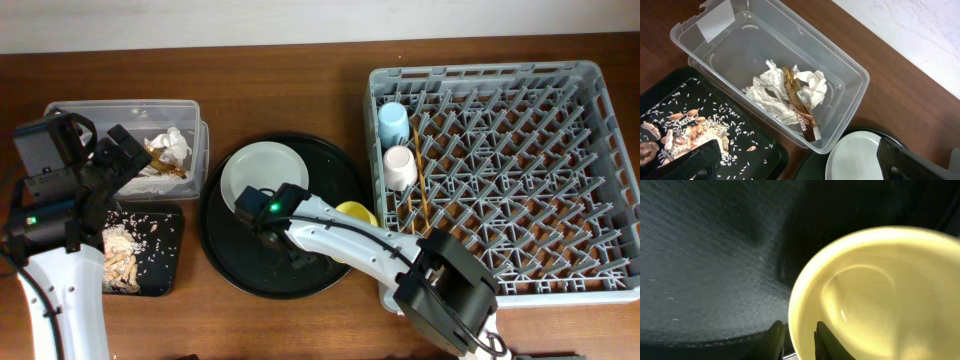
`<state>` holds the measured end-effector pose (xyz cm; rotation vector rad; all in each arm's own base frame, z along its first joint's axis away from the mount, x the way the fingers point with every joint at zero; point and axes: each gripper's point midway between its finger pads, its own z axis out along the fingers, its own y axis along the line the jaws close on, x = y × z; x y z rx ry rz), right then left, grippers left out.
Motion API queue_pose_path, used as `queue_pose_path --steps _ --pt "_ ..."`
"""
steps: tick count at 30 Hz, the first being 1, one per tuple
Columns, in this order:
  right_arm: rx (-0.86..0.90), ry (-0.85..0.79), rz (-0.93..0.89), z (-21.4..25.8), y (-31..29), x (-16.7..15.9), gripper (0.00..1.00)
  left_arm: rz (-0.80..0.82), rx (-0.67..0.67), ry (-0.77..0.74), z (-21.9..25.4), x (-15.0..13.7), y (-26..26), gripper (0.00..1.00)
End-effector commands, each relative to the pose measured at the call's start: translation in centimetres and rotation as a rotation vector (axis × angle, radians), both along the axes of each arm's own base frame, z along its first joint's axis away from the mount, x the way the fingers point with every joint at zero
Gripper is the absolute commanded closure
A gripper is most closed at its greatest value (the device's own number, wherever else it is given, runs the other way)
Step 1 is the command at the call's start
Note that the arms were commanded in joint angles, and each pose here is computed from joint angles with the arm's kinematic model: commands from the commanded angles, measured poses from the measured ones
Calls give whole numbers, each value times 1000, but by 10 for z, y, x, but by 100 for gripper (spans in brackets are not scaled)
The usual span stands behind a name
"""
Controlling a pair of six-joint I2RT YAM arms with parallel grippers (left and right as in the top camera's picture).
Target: Sort waste into correct bins and load items into the dishwasher rack
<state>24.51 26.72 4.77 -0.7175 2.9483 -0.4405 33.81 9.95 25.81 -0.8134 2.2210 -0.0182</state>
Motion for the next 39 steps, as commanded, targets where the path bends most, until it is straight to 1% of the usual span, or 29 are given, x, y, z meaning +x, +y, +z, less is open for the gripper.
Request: queue_pose_path --steps 1,6,10,12,16,20,28,30,32,33,36,39 --pt "-68 19 -13 -17 -17 -9 77 2 -2 -18 6 0 1 1" --pt "-74 39 -15 -27 -22 -16 76 2 -2 -18 6 0 1 1" --pt "-63 31 -15 -28 -20 -14 77 2 -2 -19 6 0 1 1" --pt "-52 25 -16 -28 -17 -12 75 2 -2 -19 6 0 1 1" --pt "-16 67 -8 -30 -11 -18 75 2 -2 -18 6 0 1 1" --pt "-19 66 -9 -30 -11 -18 75 2 -2 -18 6 0 1 1" --pt "-113 -53 19 -24 -26 3 75 2 -2 -18 6 0 1 1" --pt "-114 -60 19 -23 -27 4 77 2 -2 -19 6 0 1 1" --pt "-112 -62 19 -24 -26 4 81 2 -2 -18 6 0 1 1" --pt "-112 -62 19 -24 -26 4 85 2 -2 -18 6 0 1 1" --pt "-112 -61 20 -24 -26 4 91 2 -2 -19 6 0 1 1" --pt "-118 -57 20 -24 -27 3 94 2 -2 -19 6 0 1 1"
